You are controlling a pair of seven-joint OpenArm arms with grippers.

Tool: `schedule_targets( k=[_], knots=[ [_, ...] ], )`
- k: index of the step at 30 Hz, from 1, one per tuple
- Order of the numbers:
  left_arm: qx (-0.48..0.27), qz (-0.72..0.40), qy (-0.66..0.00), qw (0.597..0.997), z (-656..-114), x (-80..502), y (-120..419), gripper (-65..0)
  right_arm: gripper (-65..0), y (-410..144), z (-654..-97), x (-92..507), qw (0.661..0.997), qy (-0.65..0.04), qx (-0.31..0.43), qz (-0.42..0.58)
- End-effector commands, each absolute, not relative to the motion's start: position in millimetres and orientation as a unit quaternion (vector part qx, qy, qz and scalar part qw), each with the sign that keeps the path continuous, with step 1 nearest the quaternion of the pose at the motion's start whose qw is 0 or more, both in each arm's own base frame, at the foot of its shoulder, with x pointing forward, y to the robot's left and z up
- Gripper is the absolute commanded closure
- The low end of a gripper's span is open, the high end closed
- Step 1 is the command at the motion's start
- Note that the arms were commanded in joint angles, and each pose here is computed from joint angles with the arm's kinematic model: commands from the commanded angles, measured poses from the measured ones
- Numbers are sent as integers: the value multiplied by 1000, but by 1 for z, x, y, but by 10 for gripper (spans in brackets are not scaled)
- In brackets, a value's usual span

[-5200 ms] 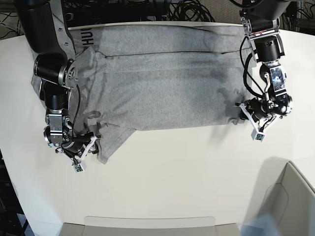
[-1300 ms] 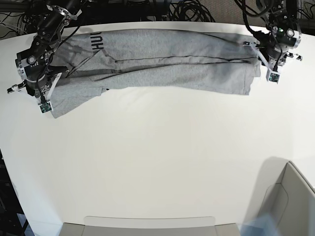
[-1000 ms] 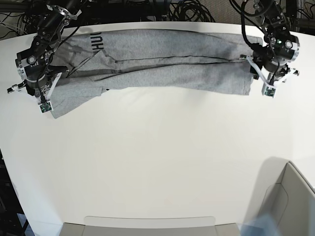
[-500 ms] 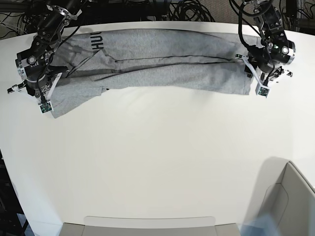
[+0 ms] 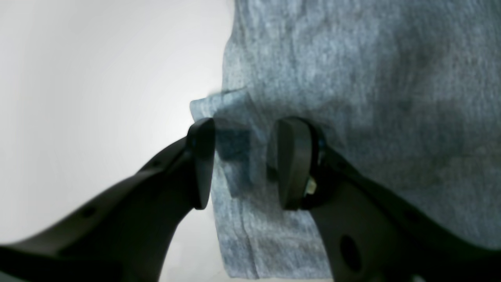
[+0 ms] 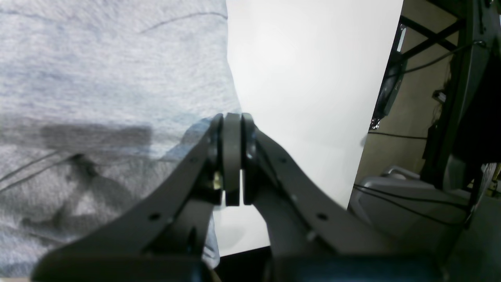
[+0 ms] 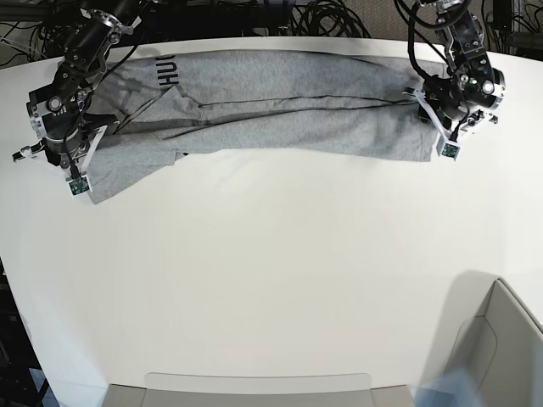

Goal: Fold the T-shirt properly
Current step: 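Lower the folded edge onto the shirt and hold it with both grippers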

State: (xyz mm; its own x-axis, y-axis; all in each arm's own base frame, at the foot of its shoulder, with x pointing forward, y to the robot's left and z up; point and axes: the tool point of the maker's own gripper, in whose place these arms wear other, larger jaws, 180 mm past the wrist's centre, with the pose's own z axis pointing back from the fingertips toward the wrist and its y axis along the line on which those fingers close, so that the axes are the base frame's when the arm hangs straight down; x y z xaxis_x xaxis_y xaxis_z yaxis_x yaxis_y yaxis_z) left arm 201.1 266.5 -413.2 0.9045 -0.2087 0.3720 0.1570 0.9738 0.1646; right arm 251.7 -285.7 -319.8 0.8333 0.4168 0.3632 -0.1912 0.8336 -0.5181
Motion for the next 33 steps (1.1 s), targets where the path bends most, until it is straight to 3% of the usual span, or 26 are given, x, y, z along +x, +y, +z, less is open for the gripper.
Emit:
schedule_targets(
  k=[1, 7, 21, 23, 27, 33],
  knots=[
    [71, -96, -212, 970, -406, 207, 269, -241, 0, -288, -310, 257, 921, -248, -248, 171],
    [76, -92, -207, 971, -406, 206, 273, 0, 0, -288, -310, 257, 921, -248, -248, 171],
    [111, -99, -203, 968, -376, 205, 277, 0, 0, -285, -310, 258, 922, -254, -242, 166],
    [109, -97, -197, 969, -377, 203, 276, -62, 0, -284, -311, 258, 922, -253, -242, 166],
    [95, -89, -208, 969, -377, 208, 265, -256, 0, -282, -311, 258, 922, -254, -239, 166],
    [69, -61, -212, 973, -382, 212, 248, -265, 0, -282, -311, 259, 922, -255, -239, 167]
  ],
)
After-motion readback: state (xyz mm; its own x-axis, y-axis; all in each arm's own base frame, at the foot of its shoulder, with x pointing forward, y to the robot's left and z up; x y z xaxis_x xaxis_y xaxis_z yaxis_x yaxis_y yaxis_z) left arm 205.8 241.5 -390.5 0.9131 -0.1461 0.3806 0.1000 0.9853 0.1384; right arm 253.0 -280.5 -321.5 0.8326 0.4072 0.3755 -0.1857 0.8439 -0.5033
